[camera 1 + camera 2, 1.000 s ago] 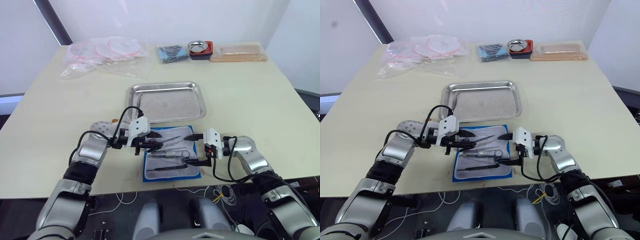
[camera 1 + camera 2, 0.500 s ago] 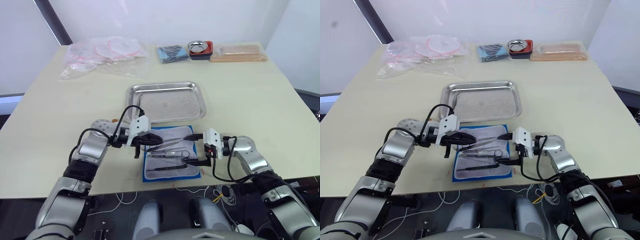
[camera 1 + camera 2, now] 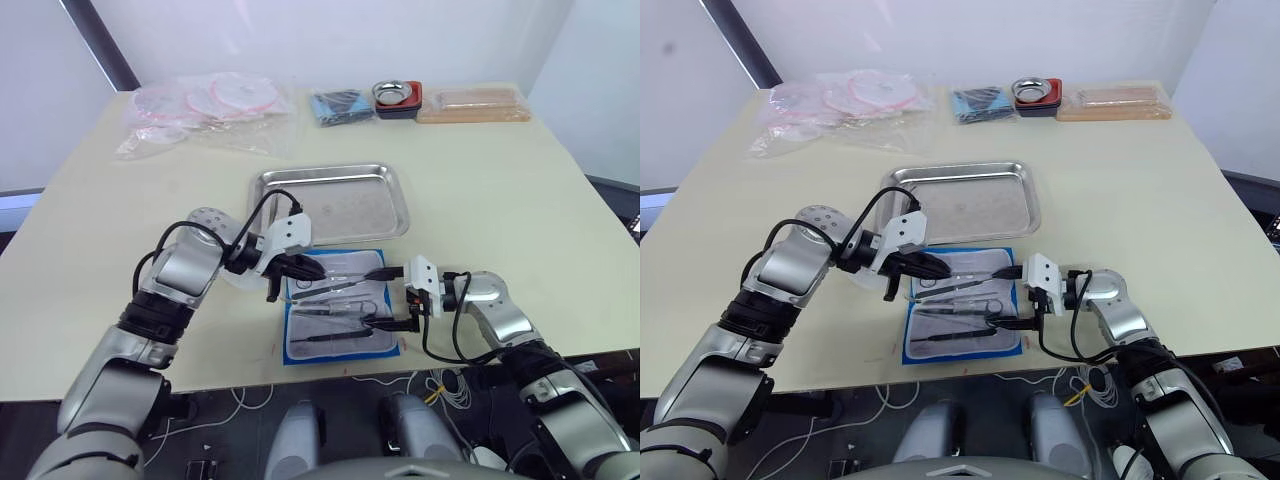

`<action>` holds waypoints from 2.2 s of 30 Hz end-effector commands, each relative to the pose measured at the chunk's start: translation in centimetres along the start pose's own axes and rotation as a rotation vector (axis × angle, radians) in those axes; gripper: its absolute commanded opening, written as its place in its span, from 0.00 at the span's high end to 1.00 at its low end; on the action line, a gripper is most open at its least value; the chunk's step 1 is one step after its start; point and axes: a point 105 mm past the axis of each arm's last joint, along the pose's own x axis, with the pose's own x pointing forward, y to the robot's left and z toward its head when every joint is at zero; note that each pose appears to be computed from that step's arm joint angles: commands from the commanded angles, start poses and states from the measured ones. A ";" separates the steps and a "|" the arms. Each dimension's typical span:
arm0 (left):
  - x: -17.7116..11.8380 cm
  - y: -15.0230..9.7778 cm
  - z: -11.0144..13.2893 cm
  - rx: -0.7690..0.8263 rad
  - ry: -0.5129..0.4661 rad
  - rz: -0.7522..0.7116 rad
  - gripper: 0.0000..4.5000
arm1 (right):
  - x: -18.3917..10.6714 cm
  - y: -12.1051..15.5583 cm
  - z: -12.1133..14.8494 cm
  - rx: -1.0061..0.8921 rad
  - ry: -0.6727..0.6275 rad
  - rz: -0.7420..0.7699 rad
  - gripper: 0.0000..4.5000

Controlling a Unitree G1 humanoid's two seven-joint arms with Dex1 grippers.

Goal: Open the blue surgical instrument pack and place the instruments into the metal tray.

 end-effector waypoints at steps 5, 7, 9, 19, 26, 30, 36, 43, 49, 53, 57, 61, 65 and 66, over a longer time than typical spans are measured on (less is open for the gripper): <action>-1.2 -0.3 1.6 0.040 0.038 0.000 1.00 | 0.2 2.0 -4.6 0.117 0.155 0.022 0.00; -1.2 -0.2 1.7 0.036 0.038 0.012 1.00 | 0.3 2.0 -4.7 0.117 0.155 0.022 0.00; -1.3 -0.1 1.7 0.031 0.048 0.017 1.00 | 0.3 2.0 -4.7 0.118 0.155 0.023 0.00; -2.0 -0.4 1.1 -0.007 0.090 0.020 1.00 | 0.4 2.0 -4.7 0.121 0.155 0.028 0.00; -2.9 -0.3 0.8 -0.026 0.114 0.027 1.00 | 0.6 2.1 -4.7 0.122 0.153 0.030 0.00; -3.5 -0.5 0.3 -0.033 0.135 0.019 1.00 | 0.5 2.0 -4.7 0.122 0.153 0.029 0.00; -4.1 -0.6 -0.1 -0.037 0.155 0.023 1.00 | 0.7 2.2 -4.8 0.125 0.151 0.031 0.00; -5.9 -0.7 -0.5 -0.051 0.178 0.044 1.00 | 0.8 2.2 -4.8 0.121 0.149 0.034 0.00; -7.7 -0.9 -0.6 -0.061 0.189 0.089 1.00 | 1.0 2.2 -4.7 0.117 0.150 0.051 0.00; -8.7 -1.0 -0.1 -0.049 0.176 0.113 1.00 | 1.1 2.1 -4.7 0.112 0.151 0.061 0.00; -9.3 0.5 1.1 -0.050 0.097 0.231 1.00 | 1.1 2.1 -4.7 0.111 0.153 0.067 0.00; -9.3 2.2 2.4 -0.085 -0.010 0.355 1.00 | 1.1 2.2 -4.8 0.112 0.151 0.072 0.00; -9.0 3.7 3.1 -0.136 -0.081 0.472 1.00 | 1.1 2.3 -4.8 0.113 0.152 0.075 0.00; -8.8 4.4 3.5 -0.179 -0.128 0.537 1.00 | 1.1 2.4 -4.8 0.113 0.152 0.075 0.00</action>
